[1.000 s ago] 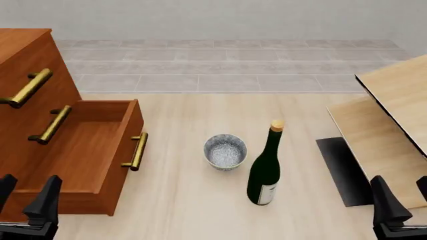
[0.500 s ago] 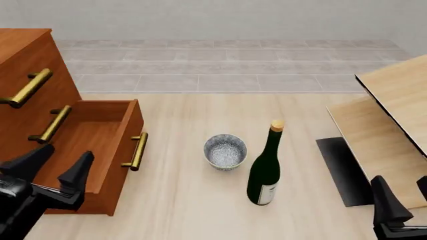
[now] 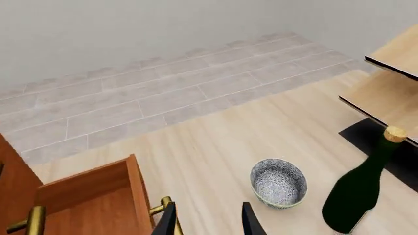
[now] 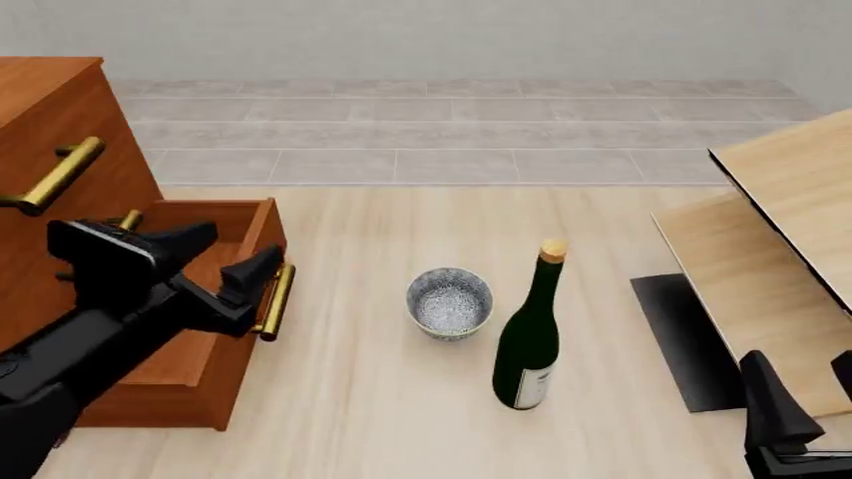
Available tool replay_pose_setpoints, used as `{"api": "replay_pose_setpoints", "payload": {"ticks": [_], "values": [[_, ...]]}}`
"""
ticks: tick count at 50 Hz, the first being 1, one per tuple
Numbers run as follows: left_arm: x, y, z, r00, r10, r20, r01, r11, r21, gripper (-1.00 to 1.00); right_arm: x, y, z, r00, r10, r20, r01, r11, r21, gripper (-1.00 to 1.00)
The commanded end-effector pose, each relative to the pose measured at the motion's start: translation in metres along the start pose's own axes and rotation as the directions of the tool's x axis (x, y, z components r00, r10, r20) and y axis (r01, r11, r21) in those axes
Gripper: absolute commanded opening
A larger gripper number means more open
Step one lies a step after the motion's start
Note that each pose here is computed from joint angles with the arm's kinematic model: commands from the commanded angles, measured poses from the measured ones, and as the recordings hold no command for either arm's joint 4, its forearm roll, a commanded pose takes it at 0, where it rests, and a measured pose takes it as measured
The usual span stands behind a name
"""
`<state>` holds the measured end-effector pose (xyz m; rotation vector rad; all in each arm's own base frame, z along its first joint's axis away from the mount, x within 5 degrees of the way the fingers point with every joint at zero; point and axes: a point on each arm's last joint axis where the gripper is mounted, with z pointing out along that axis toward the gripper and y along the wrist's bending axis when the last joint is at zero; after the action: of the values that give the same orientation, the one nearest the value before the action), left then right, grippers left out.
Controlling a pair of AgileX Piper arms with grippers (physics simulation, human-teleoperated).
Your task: Put the bowl on top of the cabinet.
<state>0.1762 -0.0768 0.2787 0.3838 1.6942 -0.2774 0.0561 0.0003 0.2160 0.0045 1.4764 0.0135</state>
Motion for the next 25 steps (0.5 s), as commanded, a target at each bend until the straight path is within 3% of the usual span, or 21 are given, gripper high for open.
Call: {"api": "replay_pose_setpoints", "payload": {"ticks": [1, 11, 17, 25], "values": [[-0.016, -0.012, 0.035, 0.997, 0.002, -0.083, 0.003, 0.999, 0.054, 1.0, 0.0, 0.0, 0.0, 1.0, -0.006, 0.0, 0.006, 1.0, -0.001, 1.0], [-0.018, -0.018, 0.062, 0.989, -0.044, -0.143, 0.054, 0.996, 0.068, 1.0, 0.001, 0.0, 0.0, 1.0, -0.003, -0.001, 0.003, 1.0, -0.002, 1.0], [-0.011, -0.024, 0.089, 0.973, -0.102, -0.205, 0.118, 0.991, 0.065, 1.0, 0.001, 0.0, 0.0, 1.0, 0.0, -0.001, 0.0, 1.0, -0.002, 1.0], [-0.011, -0.023, 0.113, 0.964, -0.143, -0.224, 0.156, 0.987, 0.045, 1.0, 0.0, 0.0, 0.0, 1.0, 0.003, -0.002, -0.003, 1.0, -0.003, 1.0]]}}
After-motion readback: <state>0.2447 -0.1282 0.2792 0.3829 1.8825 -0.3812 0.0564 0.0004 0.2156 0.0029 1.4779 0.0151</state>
